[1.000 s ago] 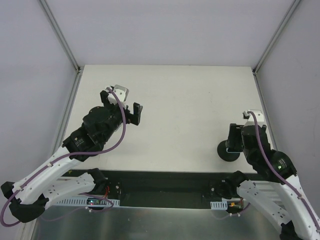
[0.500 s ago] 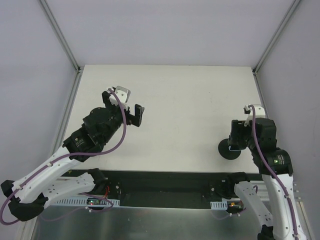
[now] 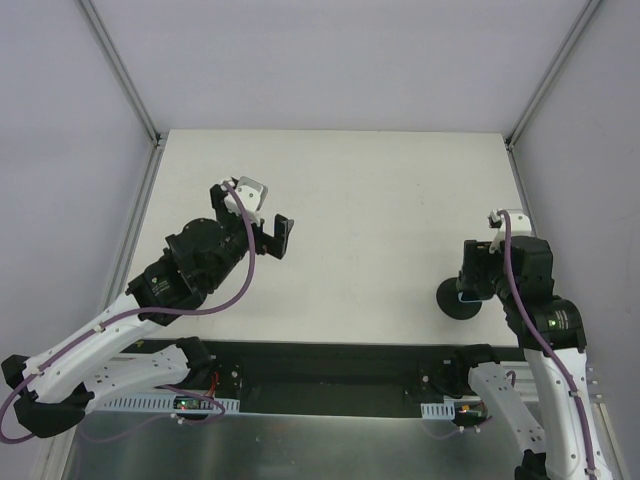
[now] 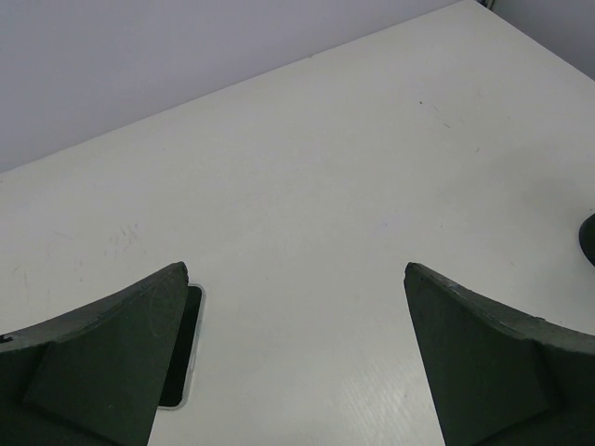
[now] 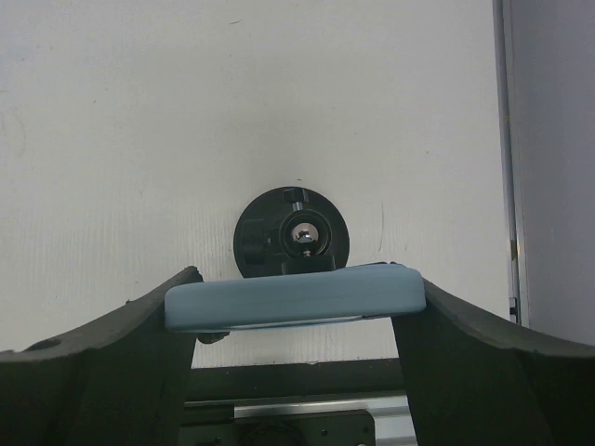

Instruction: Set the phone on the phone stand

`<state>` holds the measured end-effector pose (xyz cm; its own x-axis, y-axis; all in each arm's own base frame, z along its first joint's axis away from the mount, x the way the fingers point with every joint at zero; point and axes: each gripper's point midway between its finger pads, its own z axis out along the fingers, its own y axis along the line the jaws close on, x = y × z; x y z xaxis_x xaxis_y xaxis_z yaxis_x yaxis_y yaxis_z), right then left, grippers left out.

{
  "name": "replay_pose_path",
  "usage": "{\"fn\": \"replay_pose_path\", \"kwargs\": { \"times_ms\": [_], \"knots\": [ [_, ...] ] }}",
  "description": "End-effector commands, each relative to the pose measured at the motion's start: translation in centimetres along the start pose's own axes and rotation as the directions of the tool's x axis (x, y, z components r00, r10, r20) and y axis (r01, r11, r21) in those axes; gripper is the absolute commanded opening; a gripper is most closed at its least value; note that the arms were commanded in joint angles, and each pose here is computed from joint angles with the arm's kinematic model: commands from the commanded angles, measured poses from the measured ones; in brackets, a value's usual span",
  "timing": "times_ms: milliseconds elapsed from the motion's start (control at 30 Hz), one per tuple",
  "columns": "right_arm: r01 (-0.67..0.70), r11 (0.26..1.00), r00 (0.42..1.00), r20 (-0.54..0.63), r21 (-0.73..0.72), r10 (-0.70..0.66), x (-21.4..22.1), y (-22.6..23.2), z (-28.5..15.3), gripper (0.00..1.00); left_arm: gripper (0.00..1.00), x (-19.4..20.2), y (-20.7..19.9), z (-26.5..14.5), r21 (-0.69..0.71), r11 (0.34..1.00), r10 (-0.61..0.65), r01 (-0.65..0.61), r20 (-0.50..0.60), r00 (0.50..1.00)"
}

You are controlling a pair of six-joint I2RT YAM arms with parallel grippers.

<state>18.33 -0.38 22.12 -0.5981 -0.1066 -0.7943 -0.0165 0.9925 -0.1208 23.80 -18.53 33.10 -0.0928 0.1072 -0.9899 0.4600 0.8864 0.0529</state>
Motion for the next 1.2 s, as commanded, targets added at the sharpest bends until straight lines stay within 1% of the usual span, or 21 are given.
{"fn": "replay_pose_path", "kwargs": {
  "times_ms": [0, 300, 400, 500, 533, 600, 667, 733, 900, 967, 1067, 1100, 1167],
  "knots": [
    [0.007, 0.990, 1.000, 0.006, 0.139, -0.008, -0.1, -2.7, -0.9, 0.00, 0.99, -0.4, 0.1, -0.3, -0.011, 1.000, 0.013, -0.013, 0.019, 1.000],
    [-0.020, 0.988, 1.000, 0.006, 0.151, 0.019, -0.1, -2.9, -0.3, 0.00, 0.99, -0.2, -0.2, -0.2, -0.001, 1.000, 0.017, -0.017, 0.016, 1.000],
    [-0.035, 0.988, 0.999, 0.001, 0.149, 0.035, 0.1, -2.8, -0.2, 0.10, 0.99, -0.3, -0.1, -0.3, -0.005, 1.000, 0.018, -0.018, 0.018, 1.000],
    [-0.043, 0.984, 0.999, 0.004, 0.171, 0.043, 0.1, -3.2, -0.4, 0.24, 0.99, -0.3, -0.1, -0.3, -0.008, 1.000, 0.023, -0.023, 0.019, 1.000],
    [-0.045, 0.984, 0.999, 0.006, 0.171, 0.045, 0.0, -3.2, -0.6, 0.28, 0.99, -0.3, -0.1, -0.3, -0.008, 1.000, 0.023, -0.023, 0.019, 1.000],
    [-0.049, 0.984, 0.999, 0.009, 0.170, 0.048, 0.1, -3.2, -0.7, 0.29, 0.99, -0.2, -0.2, -0.3, -0.007, 1.000, 0.025, -0.025, 0.015, 1.000],
    [-0.046, 0.983, 0.999, 0.010, 0.177, 0.045, 0.1, -3.4, -0.8, 0.28, 0.99, -0.2, -0.2, -0.2, -0.007, 1.000, 0.028, -0.027, 0.013, 1.000],
    [-0.040, 0.982, 0.999, 0.007, 0.187, 0.040, 0.2, -3.6, -0.8, 0.20, 0.99, -0.1, -0.2, -0.2, -0.007, 1.000, 0.030, -0.030, 0.012, 0.999],
    [-0.022, 0.965, 1.000, 0.021, 0.262, 0.017, -0.4, -4.9, -0.6, 0.05, 0.99, 0.0, -0.5, -0.1, 0.004, 1.000, 0.028, -0.028, 0.010, 1.000],
    [-0.006, 0.967, 1.000, -0.002, 0.255, 0.007, -0.8, -4.8, -0.3, 0.04, 0.99, 0.0, -0.6, -0.2, 0.013, 0.999, 0.032, -0.032, 0.010, 0.999],
    [0.009, 0.966, 1.000, 0.005, 0.257, -0.011, -1.5, -5.0, -0.4, 0.04, 0.98, 0.0, -0.7, -0.2, 0.016, 0.999, 0.032, -0.032, 0.010, 0.999],
    [0.011, 0.969, 1.000, 0.006, 0.248, -0.013, -1.6, -4.8, -0.3, 0.07, 0.99, 0.0, -0.9, -0.2, 0.025, 0.999, 0.032, -0.032, 0.010, 0.999],
    [0.009, 0.973, 1.000, 0.016, 0.231, -0.012, -1.6, -4.5, -0.1, 0.08, 0.98, -0.1, -0.9, -0.3, 0.030, 0.999, 0.031, -0.031, 0.013, 0.999]
  ]
}}
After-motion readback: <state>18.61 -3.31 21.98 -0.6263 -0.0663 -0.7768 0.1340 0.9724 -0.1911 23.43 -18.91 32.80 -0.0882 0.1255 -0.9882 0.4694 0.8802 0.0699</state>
